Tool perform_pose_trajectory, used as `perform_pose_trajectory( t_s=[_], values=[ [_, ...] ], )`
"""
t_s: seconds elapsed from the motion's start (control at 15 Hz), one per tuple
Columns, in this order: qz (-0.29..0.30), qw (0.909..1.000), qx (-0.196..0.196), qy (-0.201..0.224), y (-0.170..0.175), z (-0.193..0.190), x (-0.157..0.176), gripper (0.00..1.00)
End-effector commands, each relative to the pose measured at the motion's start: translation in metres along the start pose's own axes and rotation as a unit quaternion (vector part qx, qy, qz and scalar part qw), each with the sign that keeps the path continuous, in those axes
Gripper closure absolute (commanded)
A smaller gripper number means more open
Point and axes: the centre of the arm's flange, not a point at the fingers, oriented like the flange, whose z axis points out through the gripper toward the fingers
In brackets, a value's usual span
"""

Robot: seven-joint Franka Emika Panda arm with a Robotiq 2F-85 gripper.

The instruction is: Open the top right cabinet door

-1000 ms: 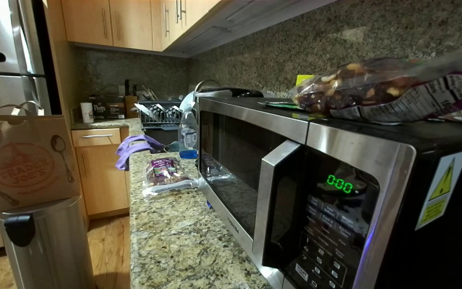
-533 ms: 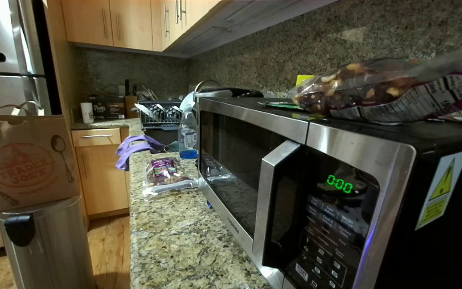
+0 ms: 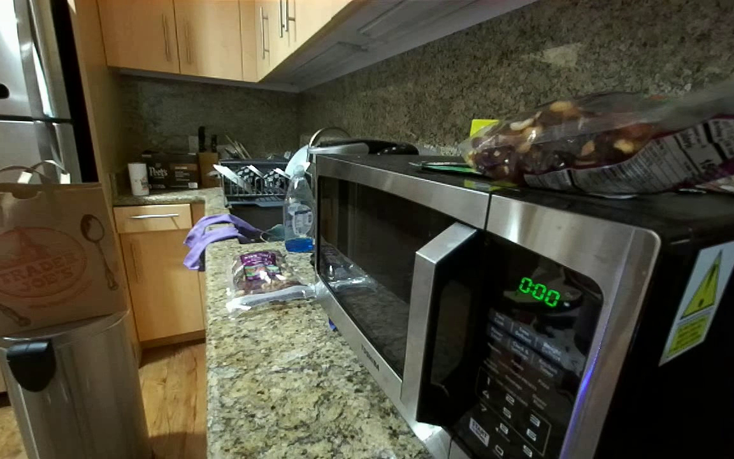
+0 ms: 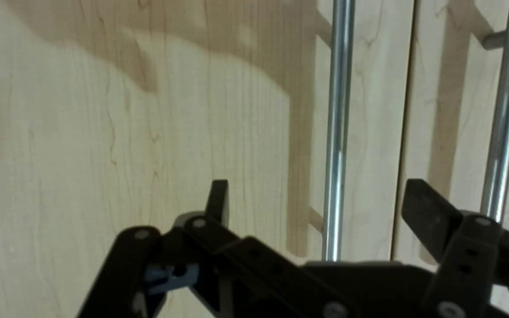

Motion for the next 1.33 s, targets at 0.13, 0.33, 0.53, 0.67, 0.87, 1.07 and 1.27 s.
perform_pose_trajectory(
  t_s=[0.13, 0.33, 0.53, 0.67, 0.87, 1.07, 1.27],
  values=[
    [-0.004, 0.9998, -0.001, 0.02, -0.003, 0.024, 0.01, 0.27],
    [0.0, 0.9998, 0.003, 0.019, -0.003, 0.025, 0.007, 0.47],
    [0.002, 0.9998, 0.004, 0.017, -0.003, 0.024, 0.005, 0.67],
    [0.004, 0.9998, 0.008, 0.017, -0.005, 0.023, 0.004, 0.8],
    [0.006, 0.9998, 0.014, 0.016, -0.008, 0.021, 0.002, 0.92],
    [0.009, 0.9997, 0.016, 0.014, -0.007, 0.018, 0.002, 0.96],
    [0.013, 0.9997, 0.018, 0.009, -0.002, 0.011, 0.0, 0.91]
  ],
)
